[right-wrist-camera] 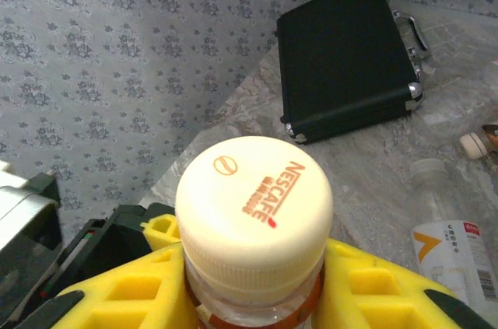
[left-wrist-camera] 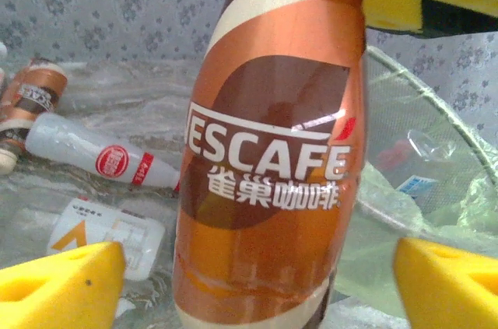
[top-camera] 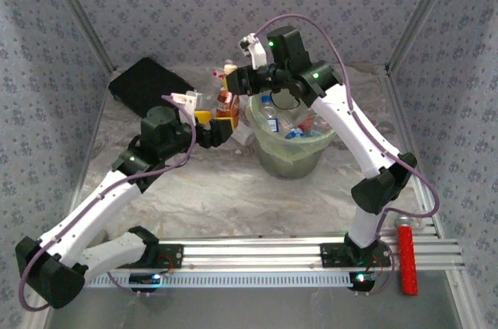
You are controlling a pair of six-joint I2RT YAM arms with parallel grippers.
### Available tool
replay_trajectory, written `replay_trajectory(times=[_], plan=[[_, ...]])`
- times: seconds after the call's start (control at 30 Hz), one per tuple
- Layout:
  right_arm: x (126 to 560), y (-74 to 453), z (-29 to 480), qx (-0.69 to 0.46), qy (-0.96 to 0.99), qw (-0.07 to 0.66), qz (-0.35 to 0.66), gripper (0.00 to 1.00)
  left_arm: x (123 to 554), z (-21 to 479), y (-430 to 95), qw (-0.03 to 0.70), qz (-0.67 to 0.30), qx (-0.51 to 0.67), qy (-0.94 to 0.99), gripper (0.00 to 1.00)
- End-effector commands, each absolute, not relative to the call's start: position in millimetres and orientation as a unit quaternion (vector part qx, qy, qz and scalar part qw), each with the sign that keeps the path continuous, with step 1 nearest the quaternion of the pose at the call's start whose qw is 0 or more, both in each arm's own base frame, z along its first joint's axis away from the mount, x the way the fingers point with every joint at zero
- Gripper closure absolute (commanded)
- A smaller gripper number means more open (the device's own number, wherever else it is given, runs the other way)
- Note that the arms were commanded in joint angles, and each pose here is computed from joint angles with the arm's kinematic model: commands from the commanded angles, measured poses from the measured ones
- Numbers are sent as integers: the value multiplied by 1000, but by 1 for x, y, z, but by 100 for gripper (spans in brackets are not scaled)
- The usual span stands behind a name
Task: Put the plastic bottles in the bin
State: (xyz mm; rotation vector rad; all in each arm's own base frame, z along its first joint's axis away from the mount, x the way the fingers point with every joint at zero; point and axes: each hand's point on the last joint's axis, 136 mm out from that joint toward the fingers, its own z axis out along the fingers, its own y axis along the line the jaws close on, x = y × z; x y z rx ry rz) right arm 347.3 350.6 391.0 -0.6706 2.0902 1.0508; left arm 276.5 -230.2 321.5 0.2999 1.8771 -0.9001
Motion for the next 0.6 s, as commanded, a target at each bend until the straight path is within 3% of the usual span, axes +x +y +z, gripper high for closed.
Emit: replay_trajectory(times=[0.0, 0.33, 0.57], plan=[[349, 340, 415, -265, 793, 378, 398, 65, 270, 331, -223, 516, -376, 117, 761, 3], [359, 272, 468, -227, 780, 455, 365, 65, 259, 303, -192, 517, -331, 78, 785, 0], [362, 196, 466, -153, 806, 478, 314, 65, 275, 268, -182, 481, -287, 30, 828, 1]])
